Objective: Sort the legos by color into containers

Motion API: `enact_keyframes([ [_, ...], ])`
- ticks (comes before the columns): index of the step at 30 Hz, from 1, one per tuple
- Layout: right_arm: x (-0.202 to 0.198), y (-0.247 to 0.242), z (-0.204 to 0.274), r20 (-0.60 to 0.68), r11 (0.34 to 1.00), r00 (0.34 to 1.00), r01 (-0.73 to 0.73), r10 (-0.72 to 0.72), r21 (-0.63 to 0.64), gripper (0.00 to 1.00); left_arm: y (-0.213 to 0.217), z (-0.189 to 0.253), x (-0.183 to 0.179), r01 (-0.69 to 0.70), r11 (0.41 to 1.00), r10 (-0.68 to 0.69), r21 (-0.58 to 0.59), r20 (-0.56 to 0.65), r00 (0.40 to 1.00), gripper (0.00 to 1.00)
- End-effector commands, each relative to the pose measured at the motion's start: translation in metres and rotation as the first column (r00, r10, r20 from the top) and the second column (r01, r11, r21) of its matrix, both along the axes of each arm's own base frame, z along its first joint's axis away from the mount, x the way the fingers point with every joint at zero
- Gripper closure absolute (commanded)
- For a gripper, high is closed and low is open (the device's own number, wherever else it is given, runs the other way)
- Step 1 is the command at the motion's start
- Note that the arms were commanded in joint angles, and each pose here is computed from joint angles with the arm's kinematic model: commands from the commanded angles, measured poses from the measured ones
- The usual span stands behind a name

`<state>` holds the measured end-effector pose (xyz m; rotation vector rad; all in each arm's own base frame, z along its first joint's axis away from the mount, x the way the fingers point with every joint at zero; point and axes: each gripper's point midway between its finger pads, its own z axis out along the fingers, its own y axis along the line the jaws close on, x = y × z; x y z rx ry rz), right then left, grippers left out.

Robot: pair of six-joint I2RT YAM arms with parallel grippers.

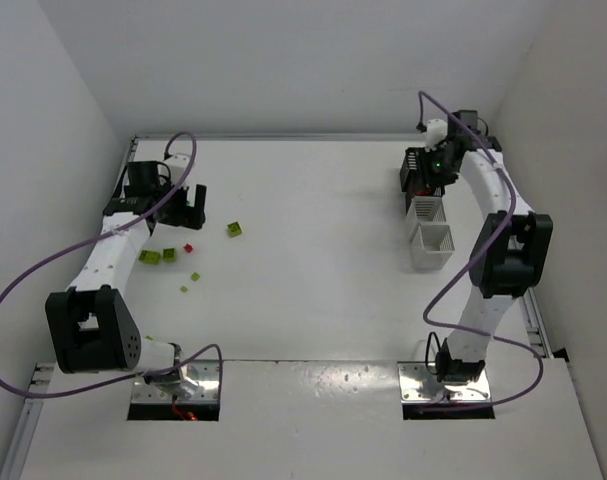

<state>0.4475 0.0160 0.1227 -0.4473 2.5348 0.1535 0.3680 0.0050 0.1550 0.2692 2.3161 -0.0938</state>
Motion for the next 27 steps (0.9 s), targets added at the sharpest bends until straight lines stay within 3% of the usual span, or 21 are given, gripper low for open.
enact_keyframes([
  [1, 0.025, -0.018, 0.022, 0.063, 0.997, 0.995, 0.075, -0.077, 0.037, 1.0, -0.002, 0.012, 0.003, 0.006, 1.0, -0.006, 0.02, 0.012, 1.0, 0.0],
  [10, 0.046, -0.037, 0.008, 0.055, 0.992, 0.991, 0.119, -0.121, 0.042, 0.98, 0.002, -0.003, -0.001, -0.008, 0.999, 0.01, 0.031, -0.057, 0.998, 0.0],
  [16, 0.058, -0.049, 0.012, 0.092, 0.988, 0.984, 0.153, -0.152, -0.006, 0.72, 0.003, -0.023, -0.014, -0.003, 0.999, 0.008, 0.042, -0.114, 0.993, 0.0],
  [19, 0.061, -0.05, 0.013, 0.101, 0.986, 0.981, 0.167, -0.165, -0.008, 0.6, 0.007, -0.029, -0.023, -0.005, 0.999, 0.011, 0.048, -0.126, 0.992, 0.15],
  [21, 0.061, -0.052, 0.013, 0.101, 0.985, 0.98, 0.172, -0.17, -0.016, 0.56, 0.011, -0.04, -0.03, -0.011, 0.998, 0.02, 0.06, -0.153, 0.988, 0.22],
  [27, 0.058, -0.054, 0.025, 0.125, 0.984, 0.977, 0.179, -0.175, -0.022, 0.43, 0.022, -0.07, -0.049, -0.011, 0.998, 0.028, 0.067, -0.258, 0.966, 0.25],
])
